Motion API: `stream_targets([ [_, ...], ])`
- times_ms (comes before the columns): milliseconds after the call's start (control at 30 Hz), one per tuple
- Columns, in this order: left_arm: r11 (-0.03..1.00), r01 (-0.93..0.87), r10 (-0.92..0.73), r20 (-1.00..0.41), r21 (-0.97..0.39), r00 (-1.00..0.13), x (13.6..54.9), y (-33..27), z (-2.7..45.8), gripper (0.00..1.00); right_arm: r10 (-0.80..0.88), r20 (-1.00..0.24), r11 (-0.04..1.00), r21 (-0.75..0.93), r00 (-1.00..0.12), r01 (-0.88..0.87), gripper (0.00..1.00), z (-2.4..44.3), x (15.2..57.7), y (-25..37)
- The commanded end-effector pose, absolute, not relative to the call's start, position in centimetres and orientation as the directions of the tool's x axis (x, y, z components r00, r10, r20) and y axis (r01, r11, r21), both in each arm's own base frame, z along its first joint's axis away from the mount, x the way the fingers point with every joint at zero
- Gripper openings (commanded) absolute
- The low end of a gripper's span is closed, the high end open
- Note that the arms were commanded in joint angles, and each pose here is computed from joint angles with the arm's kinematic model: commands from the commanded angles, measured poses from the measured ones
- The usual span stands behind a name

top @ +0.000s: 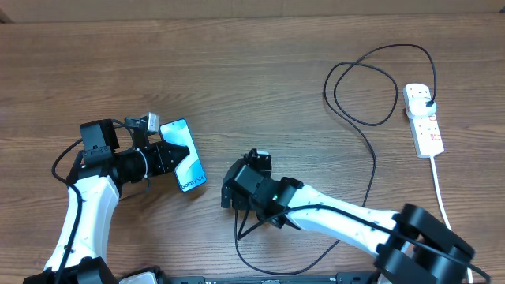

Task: Plug charger to phone and switch on socket
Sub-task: 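Lower the right gripper over the cable plug and close on it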

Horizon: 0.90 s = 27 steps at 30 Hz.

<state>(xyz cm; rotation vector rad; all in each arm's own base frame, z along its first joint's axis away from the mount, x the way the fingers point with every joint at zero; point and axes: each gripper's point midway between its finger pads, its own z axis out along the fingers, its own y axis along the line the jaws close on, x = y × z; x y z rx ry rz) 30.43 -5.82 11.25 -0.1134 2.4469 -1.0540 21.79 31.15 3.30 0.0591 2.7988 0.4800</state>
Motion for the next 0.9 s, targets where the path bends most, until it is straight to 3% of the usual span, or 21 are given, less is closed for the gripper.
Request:
stream_targets([
  [0, 0.689, 0.16, -0.239, -0.43, -0.707, -0.871, 30.4, -6.1, 12.4, 0.04, 0.085, -0.233, 0.949, 0.315, -0.969, 0.007, 0.87, 1.3, 21.0, 31.4],
  [133, 0.689, 0.16, -0.239, -0.43, -0.707, -0.871, 30.4, -6.1, 12.4, 0.04, 0.078, -0.219, 0.954, 0.298, -0.973, 0.01, 0.61, 0.5, 20.8, 31.2],
  [200, 0.689, 0.16, -0.239, -0.43, -0.707, -0.871, 30.4, -6.1, 12.4, 0.04, 0.077, -0.215, 0.955, 0.296, -0.973, 0.01, 0.53, 0.5, 20.8, 31.1],
  [500, 0.689, 0.16, -0.239, -0.43, -0.706, -0.871, 30.4, -6.1, 12.4, 0.04, 0.051, -0.218, 0.956, 0.292, -0.975, -0.016, 0.42, 0.5, 19.9, 31.6],
  [733, 0.689, 0.16, -0.239, -0.43, -0.707, -0.871, 30.4, -6.1, 12.4, 0.04, 0.017, -0.241, 0.965, 0.257, -0.97, -0.047, 0.41, 0.8, 20.0, 31.5],
  [867, 0.69, 0.16, -0.239, -0.43, -0.706, -0.871, 30.4, -6.1, 12.4, 0.04, -0.01, -0.239, 0.975, 0.212, -0.971, -0.062, 0.42, 3.9, 21.6, 31.6],
])
